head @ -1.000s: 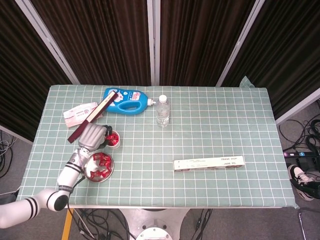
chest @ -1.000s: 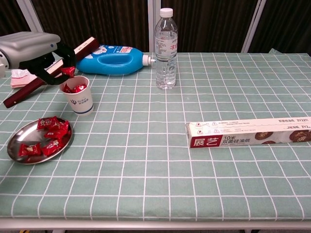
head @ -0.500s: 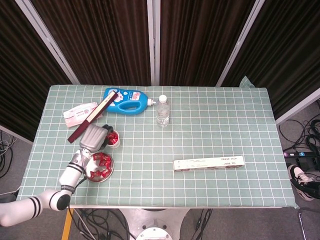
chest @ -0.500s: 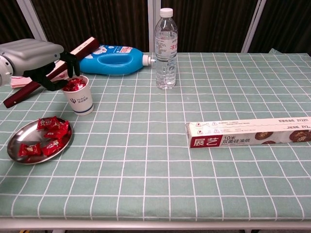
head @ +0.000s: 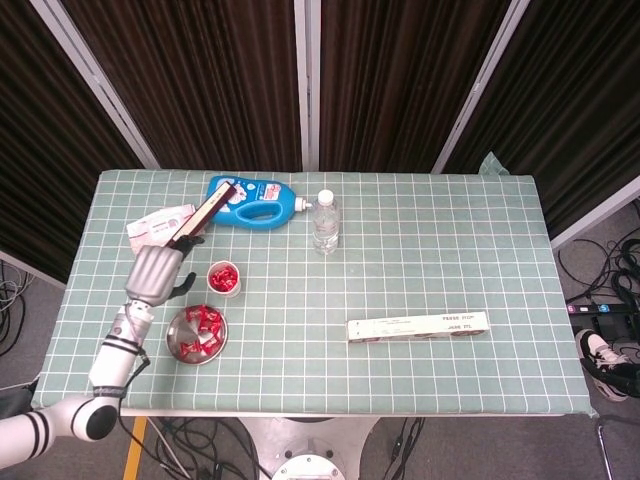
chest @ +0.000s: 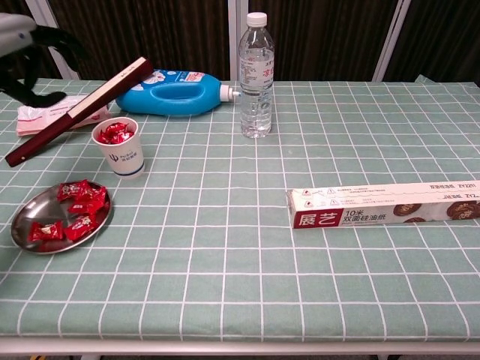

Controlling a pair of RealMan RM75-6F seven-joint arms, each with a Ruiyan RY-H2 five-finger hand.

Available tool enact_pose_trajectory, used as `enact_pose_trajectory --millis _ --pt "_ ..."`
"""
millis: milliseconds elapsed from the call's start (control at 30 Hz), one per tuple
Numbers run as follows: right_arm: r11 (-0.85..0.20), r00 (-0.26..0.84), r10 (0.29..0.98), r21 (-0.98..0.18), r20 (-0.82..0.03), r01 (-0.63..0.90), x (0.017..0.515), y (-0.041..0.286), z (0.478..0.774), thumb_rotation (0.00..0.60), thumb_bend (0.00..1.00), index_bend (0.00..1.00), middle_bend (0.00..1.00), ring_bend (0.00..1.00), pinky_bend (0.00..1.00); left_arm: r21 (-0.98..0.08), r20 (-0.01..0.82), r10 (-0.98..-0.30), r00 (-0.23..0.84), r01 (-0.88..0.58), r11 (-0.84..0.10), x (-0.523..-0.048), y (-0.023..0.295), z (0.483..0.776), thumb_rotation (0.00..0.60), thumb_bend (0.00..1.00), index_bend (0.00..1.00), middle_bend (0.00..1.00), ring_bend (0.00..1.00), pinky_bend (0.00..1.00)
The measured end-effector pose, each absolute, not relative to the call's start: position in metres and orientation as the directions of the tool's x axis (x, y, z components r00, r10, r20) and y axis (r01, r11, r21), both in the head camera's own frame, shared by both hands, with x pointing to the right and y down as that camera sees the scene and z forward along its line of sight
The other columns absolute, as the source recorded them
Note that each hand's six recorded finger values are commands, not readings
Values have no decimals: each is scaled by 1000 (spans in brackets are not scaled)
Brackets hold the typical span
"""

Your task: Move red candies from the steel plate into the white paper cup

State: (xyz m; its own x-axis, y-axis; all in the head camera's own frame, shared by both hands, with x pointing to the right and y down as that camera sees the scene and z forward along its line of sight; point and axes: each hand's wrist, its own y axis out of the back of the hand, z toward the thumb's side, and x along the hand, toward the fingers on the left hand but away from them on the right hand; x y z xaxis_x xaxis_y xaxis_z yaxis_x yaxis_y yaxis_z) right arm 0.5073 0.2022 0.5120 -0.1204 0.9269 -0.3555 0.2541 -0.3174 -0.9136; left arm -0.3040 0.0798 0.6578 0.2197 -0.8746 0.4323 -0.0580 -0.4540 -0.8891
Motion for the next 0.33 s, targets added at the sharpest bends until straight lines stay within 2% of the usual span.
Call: enact_pose_trajectory --millis 33,67,100,167,233,333 --pt "-318 -121 927 -914 -356 252 508 202 512 600 29 0 138 0 357 -893 421 -884 201 -76 -443 -313 81 652 600 362 289 382 550 843" --pt "-318 -122 927 -915 -355 249 509 202 513 600 31 0 137 0 343 -898 412 -893 180 -89 -432 -324 84 647 600 350 289 382 465 694" --pt "-318 -122 927 -916 -354 244 509 202 514 600 32 0 135 0 321 -902 404 -902 149 -99 -420 -340 88 640 600 341 289 381 406 588" --pt "-319 -121 927 -917 -355 239 509 203 515 600 41 0 121 0 256 -906 401 -910 102 -99 -411 -363 98 633 600 310 289 358 308 422" --pt "-321 -117 927 -917 -355 237 509 204 518 600 49 0 108 0 211 -909 402 -914 54 -95 -406 -387 113 625 600 290 289 319 258 347" --pt "-316 -108 931 -918 -349 238 508 205 521 600 59 0 100 0 183 -918 390 -921 -7 -86 -388 -414 137 614 600 285 289 300 237 303"
